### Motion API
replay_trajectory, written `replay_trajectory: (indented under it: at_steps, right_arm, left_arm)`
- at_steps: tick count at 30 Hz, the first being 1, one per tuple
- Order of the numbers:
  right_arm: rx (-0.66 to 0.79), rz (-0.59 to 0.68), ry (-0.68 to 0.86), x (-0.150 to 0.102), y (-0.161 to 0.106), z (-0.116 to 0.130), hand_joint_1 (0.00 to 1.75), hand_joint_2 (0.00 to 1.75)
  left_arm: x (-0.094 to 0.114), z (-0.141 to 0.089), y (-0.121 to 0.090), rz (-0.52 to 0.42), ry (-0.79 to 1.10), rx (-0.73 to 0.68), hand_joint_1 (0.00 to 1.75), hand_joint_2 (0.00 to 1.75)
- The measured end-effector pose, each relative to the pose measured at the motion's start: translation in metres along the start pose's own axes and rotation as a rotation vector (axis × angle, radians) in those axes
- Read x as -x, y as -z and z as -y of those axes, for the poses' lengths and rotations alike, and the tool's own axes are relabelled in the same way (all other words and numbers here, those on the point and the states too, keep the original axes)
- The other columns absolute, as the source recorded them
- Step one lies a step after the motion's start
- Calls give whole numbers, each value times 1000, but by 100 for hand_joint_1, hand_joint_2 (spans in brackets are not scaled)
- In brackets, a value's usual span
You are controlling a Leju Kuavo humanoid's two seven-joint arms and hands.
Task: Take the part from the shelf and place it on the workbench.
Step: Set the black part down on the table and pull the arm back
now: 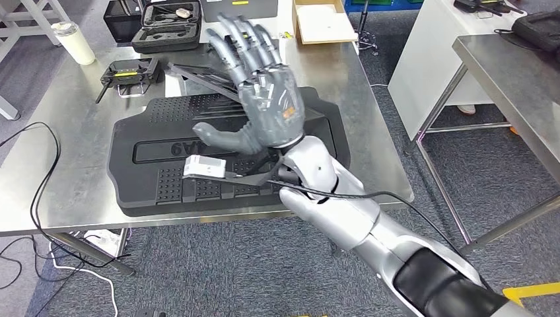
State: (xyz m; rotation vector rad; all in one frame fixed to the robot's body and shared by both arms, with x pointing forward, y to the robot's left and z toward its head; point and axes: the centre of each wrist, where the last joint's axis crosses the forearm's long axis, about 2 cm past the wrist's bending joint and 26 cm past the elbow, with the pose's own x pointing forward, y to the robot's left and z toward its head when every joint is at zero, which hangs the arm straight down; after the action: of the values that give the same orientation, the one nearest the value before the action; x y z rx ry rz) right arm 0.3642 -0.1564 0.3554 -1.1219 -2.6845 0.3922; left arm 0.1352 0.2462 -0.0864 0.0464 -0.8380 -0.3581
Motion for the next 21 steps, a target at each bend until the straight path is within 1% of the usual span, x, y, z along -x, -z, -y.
replay_trajectory:
  at_steps: [4,9,13,16,21]
  right_arm:
    - [64,4,-23,5,-1,16,0,0]
    - [118,93,-69,8,-10,31,0,0]
    - [142,149,-98,11,-21,37,0,0]
    - [162,152,-116,12,-28,41,0,0]
    - [196,122,-115,14,-39,45,0,0]
  left_arm:
    - [-1,0,1,3,5,1,0,0]
    - [-3,-1,2,0,11,-1,0,0]
    - [-3,-1,2,0,13,-11,0,0]
    - [-3,-1,2,1,13,-19,0,0]
    - [-3,-1,2,9,17,-40,0,0]
